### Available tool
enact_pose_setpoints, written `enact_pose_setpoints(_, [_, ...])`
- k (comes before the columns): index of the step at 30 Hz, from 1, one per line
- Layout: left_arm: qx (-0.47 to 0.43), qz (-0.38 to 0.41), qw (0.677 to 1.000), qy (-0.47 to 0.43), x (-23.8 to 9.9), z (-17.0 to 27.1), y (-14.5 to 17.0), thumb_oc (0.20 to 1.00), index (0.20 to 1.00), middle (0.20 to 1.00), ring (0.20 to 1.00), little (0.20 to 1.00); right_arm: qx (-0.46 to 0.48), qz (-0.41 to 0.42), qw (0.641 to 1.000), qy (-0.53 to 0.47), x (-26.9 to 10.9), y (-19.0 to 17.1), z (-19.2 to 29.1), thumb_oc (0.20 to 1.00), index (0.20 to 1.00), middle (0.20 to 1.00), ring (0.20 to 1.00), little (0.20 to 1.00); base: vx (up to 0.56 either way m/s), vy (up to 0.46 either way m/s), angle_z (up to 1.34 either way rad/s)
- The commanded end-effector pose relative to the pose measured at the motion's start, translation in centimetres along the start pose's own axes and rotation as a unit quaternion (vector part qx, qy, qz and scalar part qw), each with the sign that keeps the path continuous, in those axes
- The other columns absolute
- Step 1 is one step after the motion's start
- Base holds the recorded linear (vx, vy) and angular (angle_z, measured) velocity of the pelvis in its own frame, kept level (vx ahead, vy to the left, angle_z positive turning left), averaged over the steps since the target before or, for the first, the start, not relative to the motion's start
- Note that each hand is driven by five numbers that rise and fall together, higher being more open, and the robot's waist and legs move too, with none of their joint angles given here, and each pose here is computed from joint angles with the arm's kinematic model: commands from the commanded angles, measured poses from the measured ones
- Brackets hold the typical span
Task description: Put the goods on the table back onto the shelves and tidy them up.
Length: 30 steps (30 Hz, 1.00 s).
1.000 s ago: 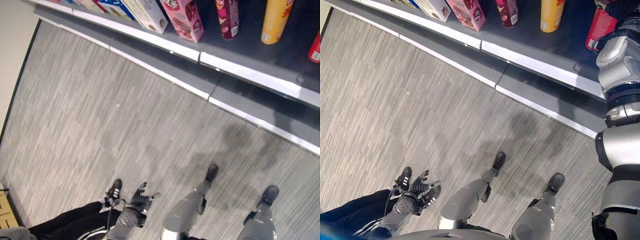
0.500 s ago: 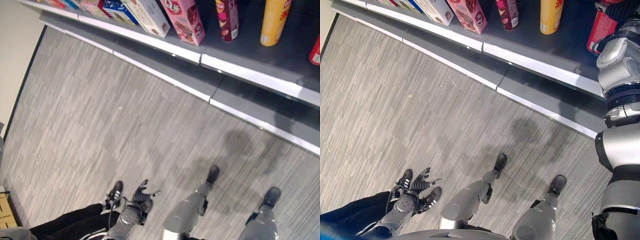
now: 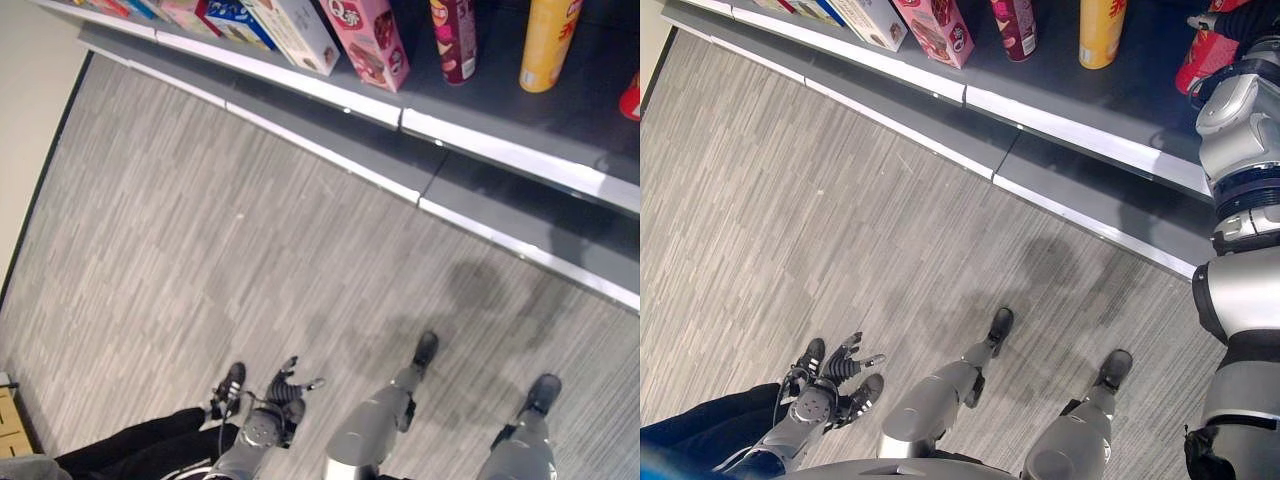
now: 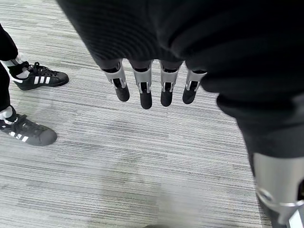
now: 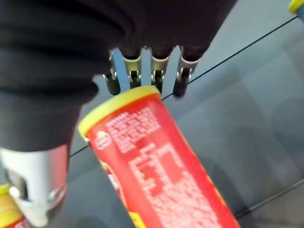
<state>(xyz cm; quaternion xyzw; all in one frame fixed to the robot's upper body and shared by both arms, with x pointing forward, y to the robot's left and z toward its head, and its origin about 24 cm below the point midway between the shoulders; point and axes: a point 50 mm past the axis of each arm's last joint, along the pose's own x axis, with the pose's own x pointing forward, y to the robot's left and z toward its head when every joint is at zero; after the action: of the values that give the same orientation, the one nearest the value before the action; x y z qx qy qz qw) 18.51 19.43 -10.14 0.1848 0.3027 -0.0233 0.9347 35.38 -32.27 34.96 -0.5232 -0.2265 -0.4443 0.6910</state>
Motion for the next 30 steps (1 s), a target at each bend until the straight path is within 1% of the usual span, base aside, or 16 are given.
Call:
enact_pose_setpoints(1, [0.040,0.010,0.999,-0.007,0.0,0.1,1.5,1.000,1.000,1.000,1.000,1.000,0.010,-0.067,0.996,-0.056,1.2,-3.0,1.4,1.000,1.000,1.000,1.000,1.000,0.00,0.000,0.00])
enact_pose_setpoints(3, [0.037,0.015,0.999,-0.005,0.0,0.0,1.6,1.000,1.000,1.000,1.000,1.000,0.023,-0.077,0.994,-0.069,0.2,-2.8,1.6,1.000,1.000,1.000,1.000,1.000,0.00,-0.011,0.02])
enact_pose_setpoints(6, [0.035,0.023,0.999,0.017,0.0,-0.6,1.7,1.000,1.000,1.000,1.000,1.000,0.078,-0.093,0.987,-0.101,-4.1,-1.4,2.1,1.000,1.000,1.000,1.000,1.000,0.03,-0.036,0.20])
enact_pose_setpoints(10, [0.041,0.037,0.997,0.055,-0.3,-2.0,2.1,1.000,1.000,1.000,1.000,1.000,0.219,0.070,0.969,-0.092,-14.0,2.9,1.7,1.000,1.000,1.000,1.000,1.000,0.05,-0.010,-0.07])
enact_pose_setpoints(11, [0.044,0.045,0.996,0.069,-0.6,-2.7,2.7,1.000,1.000,1.000,1.000,1.000,0.296,0.170,0.938,-0.055,-18.2,4.0,0.6,1.000,1.000,1.000,1.000,1.000,0.05,0.008,-0.19])
enact_pose_setpoints(12, [0.045,0.044,0.996,0.069,-0.6,-2.7,2.7,1.000,1.000,1.000,1.000,1.000,0.296,0.170,0.938,-0.054,-18.2,3.9,0.6,1.000,1.000,1.000,1.000,1.000,0.05,0.014,-0.20])
enact_pose_setpoints(13, [0.042,0.049,0.995,0.076,-0.8,-3.1,3.0,1.000,1.000,1.000,1.000,1.000,0.337,0.218,0.916,-0.020,-20.5,4.5,-0.2,1.000,1.000,1.000,1.000,1.000,0.06,0.035,-0.28])
enact_pose_setpoints(14, [0.049,0.052,0.993,0.092,-1.3,-4.0,3.8,1.000,1.000,1.000,1.000,1.000,0.383,0.304,0.872,0.022,-24.3,5.1,-1.2,1.000,1.000,1.000,1.000,1.000,0.06,0.034,-0.28])
enact_pose_setpoints(15, [0.050,0.052,0.993,0.092,-1.4,-4.0,3.8,1.000,1.000,1.000,1.000,1.000,0.383,0.305,0.872,0.024,-24.4,5.1,-1.3,1.000,1.000,1.000,1.000,1.000,0.06,0.035,-0.35])
enact_pose_setpoints(17, [0.044,0.059,0.992,0.103,-1.6,-4.6,4.5,1.000,1.000,1.000,1.000,1.000,0.412,0.394,0.817,0.085,-28.4,6.0,-2.8,1.000,1.000,1.000,1.000,1.000,0.07,0.036,-0.46])
enact_pose_setpoints(18, [0.040,0.055,0.992,0.110,-1.9,-5.0,4.8,1.000,1.000,1.000,1.000,1.000,0.406,0.461,0.780,0.125,-31.3,6.4,-4.2,1.000,1.000,1.000,1.000,1.000,0.08,0.036,-0.58])
enact_pose_setpoints(19, [0.040,0.055,0.992,0.110,-1.9,-5.0,4.8,1.000,1.000,1.000,1.000,1.000,0.406,0.461,0.780,0.125,-31.3,6.4,-4.2,1.000,1.000,1.000,1.000,1.000,0.10,0.035,-0.56])
enact_pose_setpoints(20, [0.032,0.045,0.992,0.115,-2.1,-5.5,4.8,1.000,1.000,1.000,1.000,1.000,0.404,0.531,0.724,0.175,-34.6,6.9,-5.6,1.000,1.000,1.000,1.000,1.000,0.04,0.019,-0.48])
enact_pose_setpoints(22, [0.027,0.038,0.993,0.113,-2.0,-5.4,4.8,1.000,1.000,1.000,1.000,1.000,0.385,0.560,0.708,0.190,-36.0,7.1,-6.3,1.000,1.000,1.000,1.000,1.000,0.05,0.027,-0.40])
enact_pose_setpoints(24, [0.022,0.031,0.992,0.120,-1.9,-5.6,4.8,1.000,1.000,1.000,1.000,1.000,0.354,0.610,0.662,0.255,-39.9,7.5,-8.1,1.000,1.000,1.000,1.000,1.000,0.07,0.022,-0.24])
enact_pose_setpoints(30, [0.010,0.012,0.991,0.132,-1.5,-5.8,3.9,1.000,1.000,1.000,1.000,1.000,0.185,0.654,0.600,0.421,-49.1,6.4,-13.9,1.000,1.000,1.000,1.000,1.000,0.05,-0.016,-0.21])
